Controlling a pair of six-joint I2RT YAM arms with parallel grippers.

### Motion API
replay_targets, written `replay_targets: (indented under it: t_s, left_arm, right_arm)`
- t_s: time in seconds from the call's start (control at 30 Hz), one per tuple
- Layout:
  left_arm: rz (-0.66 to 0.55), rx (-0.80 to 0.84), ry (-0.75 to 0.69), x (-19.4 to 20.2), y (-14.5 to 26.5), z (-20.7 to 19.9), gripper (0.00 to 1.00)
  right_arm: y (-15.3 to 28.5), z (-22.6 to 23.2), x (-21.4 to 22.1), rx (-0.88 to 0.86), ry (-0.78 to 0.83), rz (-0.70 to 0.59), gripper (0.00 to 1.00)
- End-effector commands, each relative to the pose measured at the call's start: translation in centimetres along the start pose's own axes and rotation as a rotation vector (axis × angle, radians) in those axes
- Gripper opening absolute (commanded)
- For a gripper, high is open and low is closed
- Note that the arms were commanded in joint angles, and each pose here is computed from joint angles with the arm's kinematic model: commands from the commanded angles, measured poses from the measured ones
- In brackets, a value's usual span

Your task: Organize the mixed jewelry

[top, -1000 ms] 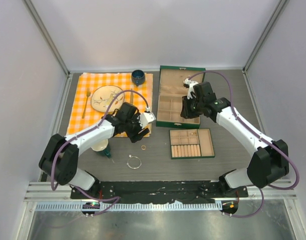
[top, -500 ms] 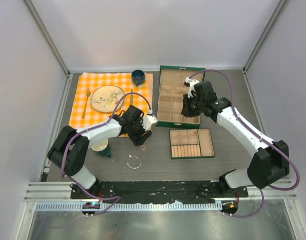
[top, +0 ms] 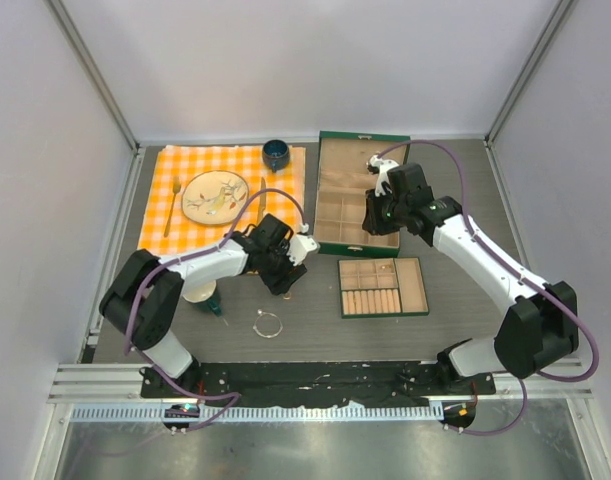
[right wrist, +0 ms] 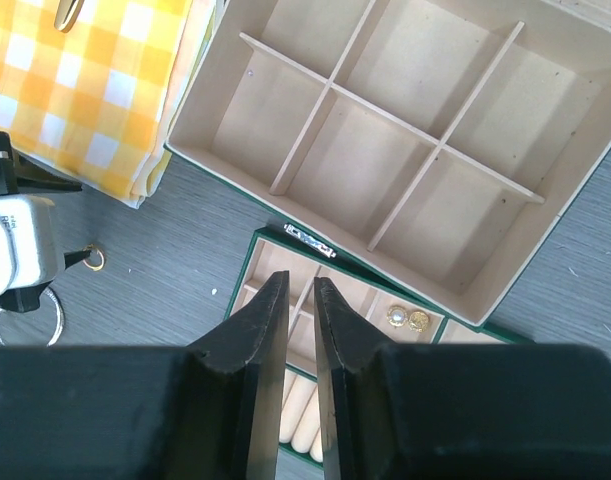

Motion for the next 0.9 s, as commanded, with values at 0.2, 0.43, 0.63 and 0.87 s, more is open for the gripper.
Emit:
replay_targets:
  t_s: [0.2,0.43,0.63,0.87]
  left_arm:
    - [-0.012,-0.003,0.005,-1.13,-0.22,0.01,0.57]
    - [-0.004,0.003,0.008,-1.17,-0.52,-0.2,0.55]
    - [-0.005,0.013,0.008,-1.4,-0.46,-0.47,0.53]
    - [-0.02,0.026,0.023,-1.83,-0.09,-0.73,0.52]
  right_arm:
    - [1.21,-0.02,-1.55,0.012,0.021,-0.085,0.22]
    - [1.23,-0.02,-1.45,0.012,0.021,-0.085,0.21]
    - [1.2,0.02,-1.3,0.009,0.022,-0.082,0.21]
    - [1.1,0.12,-1.26,0.001,0.021,-0.083,0.2]
Point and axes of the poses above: each gripper's point midway between its finger pads, its own y axis back along the fingers, its own z axis along the line the jaws close on, x = y × z, the point moved 4 cm from there along y, back along the fingers, and after that the axes turned 12 degrees about y, right-handed, at the moved point
